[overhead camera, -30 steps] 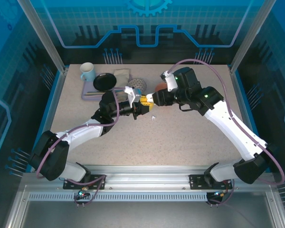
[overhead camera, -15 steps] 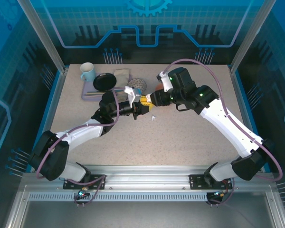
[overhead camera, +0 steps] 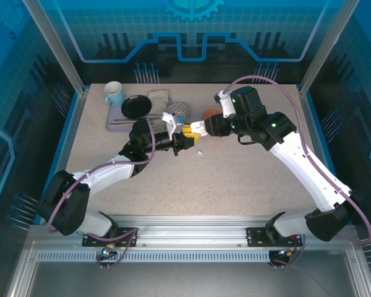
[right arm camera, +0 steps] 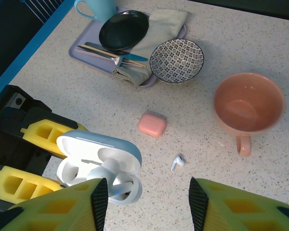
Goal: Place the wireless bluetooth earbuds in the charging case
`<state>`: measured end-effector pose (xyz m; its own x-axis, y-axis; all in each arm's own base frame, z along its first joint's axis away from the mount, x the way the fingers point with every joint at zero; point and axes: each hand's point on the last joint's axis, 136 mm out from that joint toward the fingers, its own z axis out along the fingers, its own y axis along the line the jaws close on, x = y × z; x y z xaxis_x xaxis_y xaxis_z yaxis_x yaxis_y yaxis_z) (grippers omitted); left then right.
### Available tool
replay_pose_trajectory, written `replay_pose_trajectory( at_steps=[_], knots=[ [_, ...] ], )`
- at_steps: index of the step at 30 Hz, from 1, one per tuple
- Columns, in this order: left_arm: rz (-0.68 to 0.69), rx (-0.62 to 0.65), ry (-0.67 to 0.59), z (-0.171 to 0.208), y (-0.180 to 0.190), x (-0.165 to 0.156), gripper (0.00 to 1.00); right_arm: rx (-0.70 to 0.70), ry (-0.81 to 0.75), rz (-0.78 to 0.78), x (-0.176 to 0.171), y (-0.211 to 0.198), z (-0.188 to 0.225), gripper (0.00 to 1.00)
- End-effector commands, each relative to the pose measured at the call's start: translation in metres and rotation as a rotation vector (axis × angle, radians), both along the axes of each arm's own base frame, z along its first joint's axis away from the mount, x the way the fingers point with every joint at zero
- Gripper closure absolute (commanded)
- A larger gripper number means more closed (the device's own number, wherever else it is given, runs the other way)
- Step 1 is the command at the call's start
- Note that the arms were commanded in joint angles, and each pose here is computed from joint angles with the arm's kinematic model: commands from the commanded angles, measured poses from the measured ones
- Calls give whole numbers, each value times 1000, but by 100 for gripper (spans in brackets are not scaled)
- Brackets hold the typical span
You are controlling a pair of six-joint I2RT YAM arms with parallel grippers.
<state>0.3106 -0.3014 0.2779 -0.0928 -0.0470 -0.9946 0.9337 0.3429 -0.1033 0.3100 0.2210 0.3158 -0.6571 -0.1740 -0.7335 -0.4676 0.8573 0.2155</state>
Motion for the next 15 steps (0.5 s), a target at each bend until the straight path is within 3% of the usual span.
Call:
replay_pose_trajectory(
  at_steps=[1,5,15],
  knots=[
    [-12,-34,-91,29,-2,-5,100,43,-8,5,-4,-1,9,48],
    [-14,-37,-92,30,-2,-4,100,42,12,37,-2,13,5,43],
    [-16,-36,-88,28,-3,-4,100,39,23,46,5,25,-5,44]
  ],
)
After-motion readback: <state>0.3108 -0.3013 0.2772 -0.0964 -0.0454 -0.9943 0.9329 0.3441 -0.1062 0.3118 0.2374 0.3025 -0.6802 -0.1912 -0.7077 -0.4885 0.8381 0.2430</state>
